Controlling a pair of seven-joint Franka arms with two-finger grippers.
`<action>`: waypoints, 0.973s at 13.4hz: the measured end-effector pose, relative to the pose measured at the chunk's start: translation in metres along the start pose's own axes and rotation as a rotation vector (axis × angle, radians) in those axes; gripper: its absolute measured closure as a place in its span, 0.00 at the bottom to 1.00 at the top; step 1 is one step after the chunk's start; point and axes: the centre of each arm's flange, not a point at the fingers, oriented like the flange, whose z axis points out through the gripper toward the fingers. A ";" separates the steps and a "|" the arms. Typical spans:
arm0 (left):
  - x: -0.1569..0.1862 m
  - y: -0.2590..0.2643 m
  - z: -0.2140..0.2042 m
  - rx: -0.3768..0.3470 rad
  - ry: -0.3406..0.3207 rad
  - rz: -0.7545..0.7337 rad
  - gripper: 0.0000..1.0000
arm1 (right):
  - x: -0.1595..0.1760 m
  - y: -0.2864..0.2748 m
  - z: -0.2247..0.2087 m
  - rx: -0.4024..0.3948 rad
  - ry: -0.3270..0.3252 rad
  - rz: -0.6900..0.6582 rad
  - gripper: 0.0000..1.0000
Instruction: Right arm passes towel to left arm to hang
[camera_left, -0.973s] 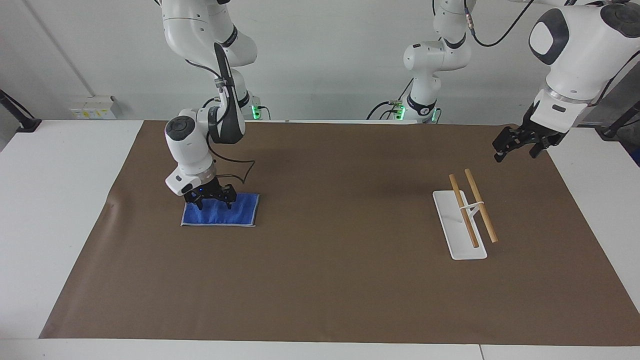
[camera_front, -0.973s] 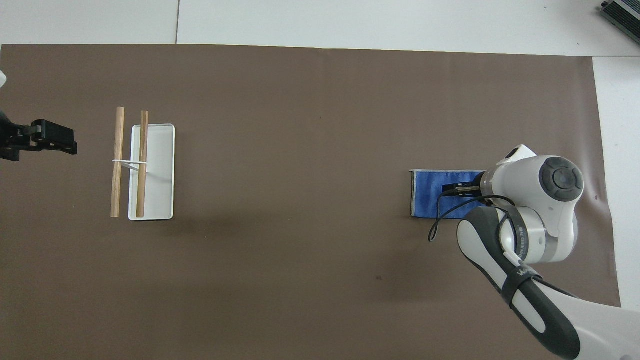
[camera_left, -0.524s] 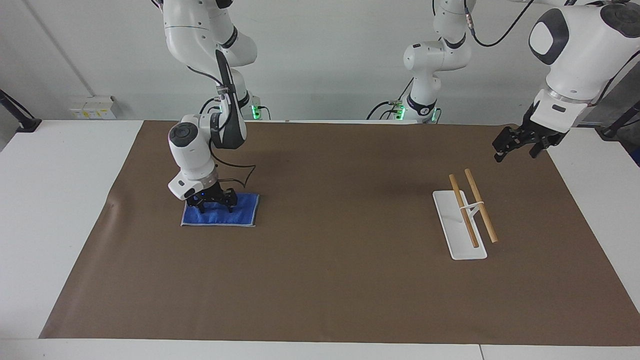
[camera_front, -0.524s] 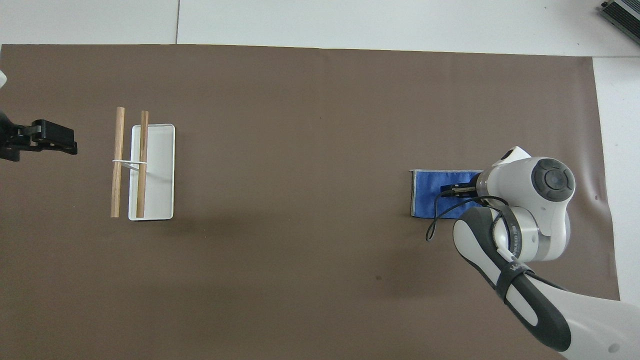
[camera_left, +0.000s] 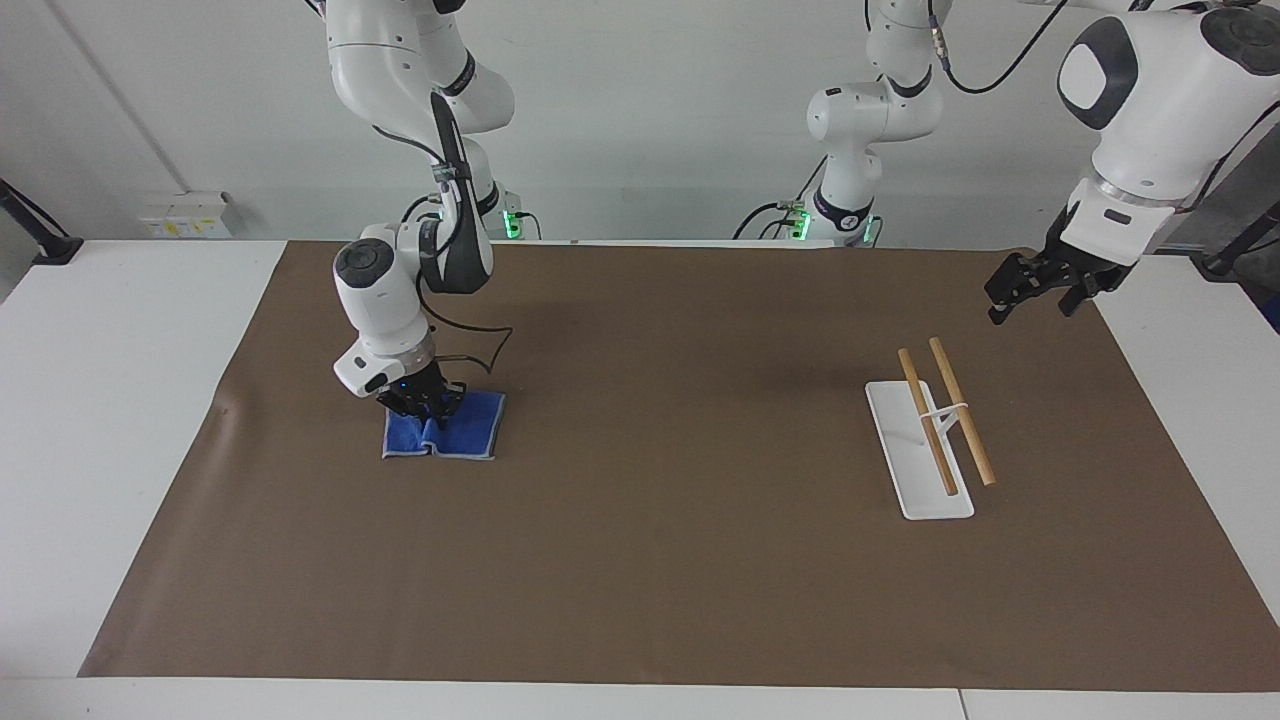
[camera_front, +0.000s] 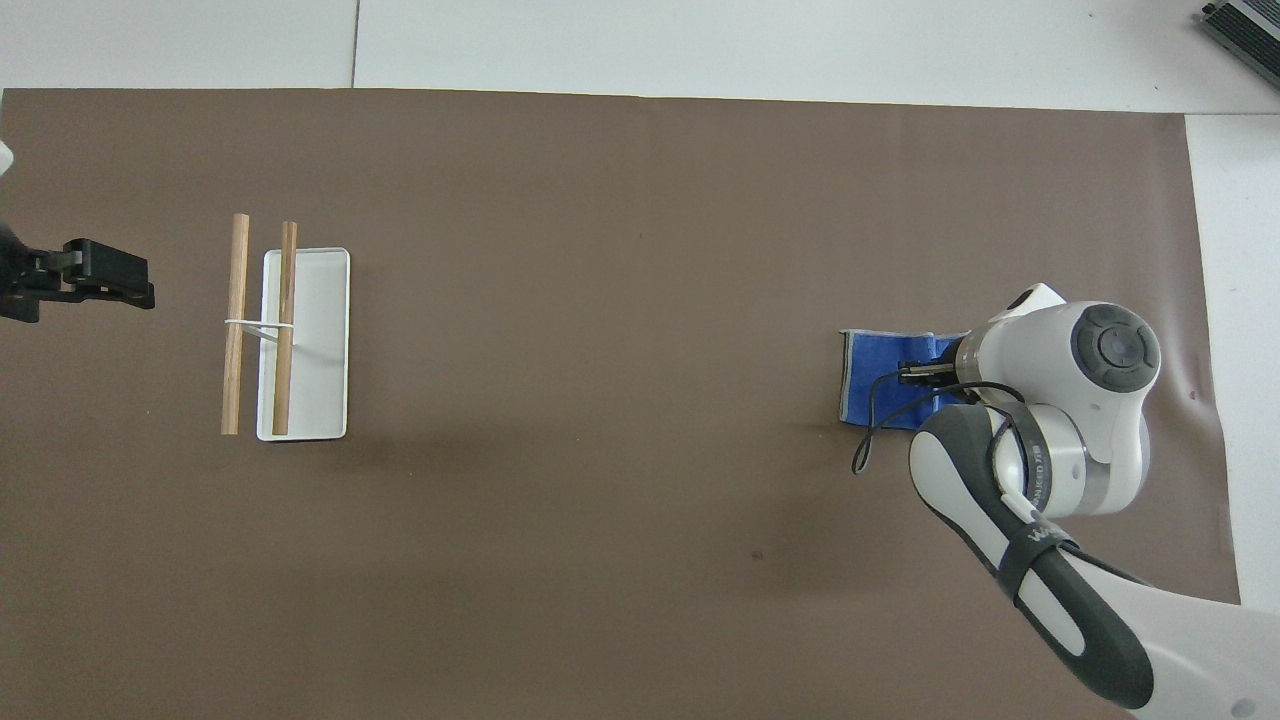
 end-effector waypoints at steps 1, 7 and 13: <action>0.000 0.000 0.000 0.000 0.000 0.000 0.00 | 0.004 -0.001 -0.005 0.000 -0.007 0.006 0.96; 0.000 0.000 0.000 0.000 0.000 0.000 0.00 | 0.026 -0.018 -0.052 0.018 0.047 0.064 0.96; -0.001 0.001 -0.001 0.000 0.001 0.001 0.00 | 0.057 -0.079 -0.155 0.173 0.114 0.163 0.96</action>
